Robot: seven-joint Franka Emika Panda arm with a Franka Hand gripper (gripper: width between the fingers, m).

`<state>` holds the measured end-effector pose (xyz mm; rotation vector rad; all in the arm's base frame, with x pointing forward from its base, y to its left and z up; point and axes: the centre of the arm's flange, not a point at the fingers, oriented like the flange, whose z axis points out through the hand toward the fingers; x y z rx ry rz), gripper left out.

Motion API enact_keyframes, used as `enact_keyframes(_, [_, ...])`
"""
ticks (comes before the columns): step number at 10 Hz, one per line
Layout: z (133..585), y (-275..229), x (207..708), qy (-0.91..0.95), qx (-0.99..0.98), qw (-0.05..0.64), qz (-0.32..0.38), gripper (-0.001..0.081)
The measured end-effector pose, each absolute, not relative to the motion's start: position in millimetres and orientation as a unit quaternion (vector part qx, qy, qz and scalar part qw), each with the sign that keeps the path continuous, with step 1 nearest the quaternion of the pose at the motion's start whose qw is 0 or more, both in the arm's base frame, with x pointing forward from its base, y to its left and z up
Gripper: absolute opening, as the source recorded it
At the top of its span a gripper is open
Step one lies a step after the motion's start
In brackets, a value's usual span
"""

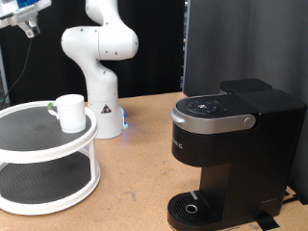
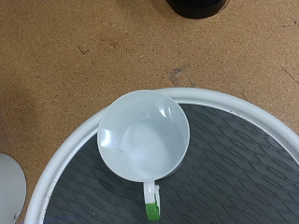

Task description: Make a cup of coffee with the keurig machine

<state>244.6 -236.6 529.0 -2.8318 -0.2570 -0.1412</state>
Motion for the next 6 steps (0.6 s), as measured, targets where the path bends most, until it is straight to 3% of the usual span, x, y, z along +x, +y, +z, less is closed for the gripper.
enact_keyframes(6, [519.0, -234.9, 245.0, -0.092, -0.984, 0.149, -0.044, 0.0006])
